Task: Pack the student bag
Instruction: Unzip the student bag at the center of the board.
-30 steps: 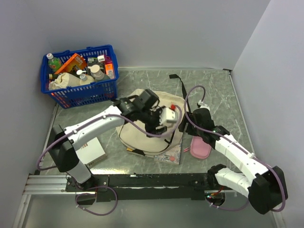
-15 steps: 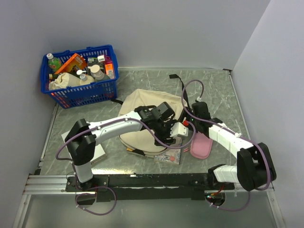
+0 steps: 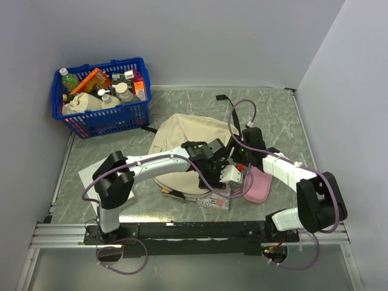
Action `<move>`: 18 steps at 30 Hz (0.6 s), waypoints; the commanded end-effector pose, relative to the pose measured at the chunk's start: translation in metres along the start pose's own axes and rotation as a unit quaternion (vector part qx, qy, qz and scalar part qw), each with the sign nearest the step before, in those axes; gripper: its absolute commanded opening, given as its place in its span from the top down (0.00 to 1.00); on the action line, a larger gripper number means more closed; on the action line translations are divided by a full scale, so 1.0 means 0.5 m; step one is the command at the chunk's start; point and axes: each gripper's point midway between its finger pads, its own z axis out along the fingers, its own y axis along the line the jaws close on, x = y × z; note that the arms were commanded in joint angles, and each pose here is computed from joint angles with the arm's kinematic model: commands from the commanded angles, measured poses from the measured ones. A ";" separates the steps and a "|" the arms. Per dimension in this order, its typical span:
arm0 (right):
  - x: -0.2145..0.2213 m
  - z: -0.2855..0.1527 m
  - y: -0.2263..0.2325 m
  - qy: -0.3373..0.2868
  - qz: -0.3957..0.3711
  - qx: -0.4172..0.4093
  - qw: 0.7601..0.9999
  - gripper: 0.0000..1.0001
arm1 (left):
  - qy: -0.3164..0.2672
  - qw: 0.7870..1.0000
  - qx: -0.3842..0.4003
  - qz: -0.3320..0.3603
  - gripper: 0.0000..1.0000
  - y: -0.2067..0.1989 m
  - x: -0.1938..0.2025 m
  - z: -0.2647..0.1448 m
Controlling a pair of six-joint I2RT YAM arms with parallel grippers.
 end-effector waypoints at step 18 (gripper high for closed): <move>-0.002 0.027 0.016 0.020 -0.001 -0.015 1.000 0.38 | 0.019 0.999 -0.033 0.018 0.81 0.041 -0.011 0.001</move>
